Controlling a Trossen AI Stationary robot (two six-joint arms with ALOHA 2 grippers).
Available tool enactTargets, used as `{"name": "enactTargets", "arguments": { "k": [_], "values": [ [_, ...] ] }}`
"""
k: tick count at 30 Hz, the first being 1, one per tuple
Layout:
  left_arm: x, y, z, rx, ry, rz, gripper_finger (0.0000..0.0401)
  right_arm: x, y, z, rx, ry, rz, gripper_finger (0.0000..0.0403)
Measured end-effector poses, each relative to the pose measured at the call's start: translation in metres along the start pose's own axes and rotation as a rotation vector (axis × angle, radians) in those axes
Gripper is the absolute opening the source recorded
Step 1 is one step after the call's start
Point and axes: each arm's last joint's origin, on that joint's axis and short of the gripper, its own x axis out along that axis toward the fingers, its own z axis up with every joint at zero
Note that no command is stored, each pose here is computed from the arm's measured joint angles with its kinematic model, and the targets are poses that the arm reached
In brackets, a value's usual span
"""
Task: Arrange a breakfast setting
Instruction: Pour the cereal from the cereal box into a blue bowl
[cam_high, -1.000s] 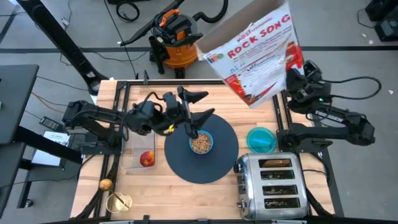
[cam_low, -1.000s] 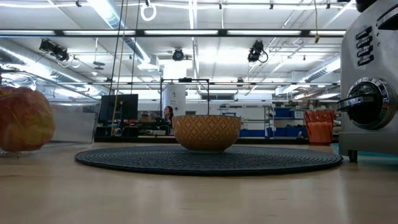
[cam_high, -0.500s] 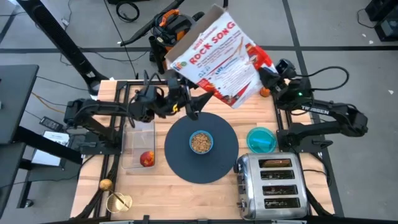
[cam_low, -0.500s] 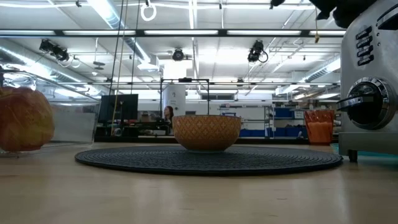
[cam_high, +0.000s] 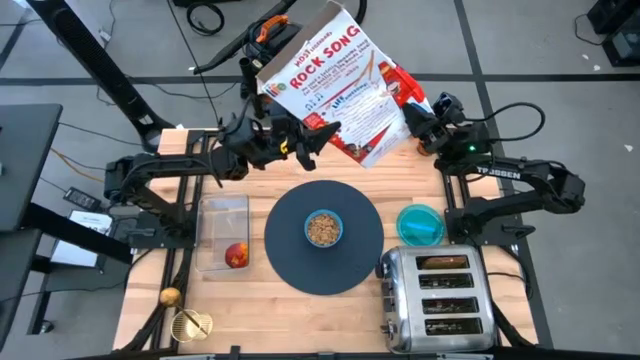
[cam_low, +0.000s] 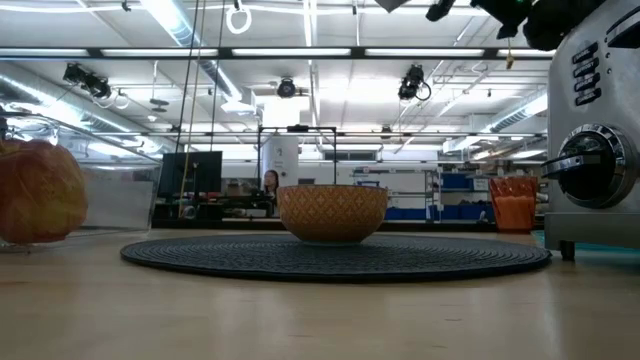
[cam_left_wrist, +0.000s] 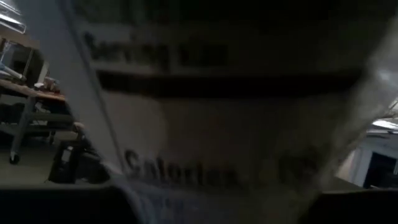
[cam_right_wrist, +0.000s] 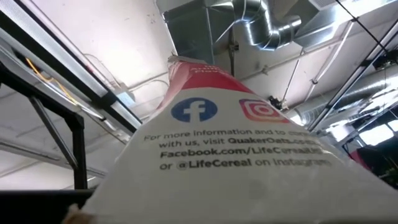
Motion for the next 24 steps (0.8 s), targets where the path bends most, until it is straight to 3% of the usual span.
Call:
{"name": "enactTargets", "arguments": {
  "k": [5, 12, 17, 24],
  "values": [
    [-0.001, 0.000, 0.003, 0.027, -0.015, -0.002, 0.0118, 0.008, 0.004, 0.000, -0.010, 0.021, -0.007, 0.0220],
    [-0.006, -0.003, 0.015, 0.080, -0.008, -0.022, 0.0112, 0.012, 0.003, -0.004, -0.038, 0.140, -0.004, 0.0291],
    [-0.026, -0.004, 0.043, 0.164, 0.060, -0.002, 0.0114, 0.008, 0.006, -0.001, -0.054, 0.278, 0.017, 0.0347],
    [-0.072, 0.007, 0.089, 0.247, 0.210, 0.103, 0.0114, -0.006, 0.008, -0.005, -0.030, 0.500, -0.110, 0.0352]
  ]
}}
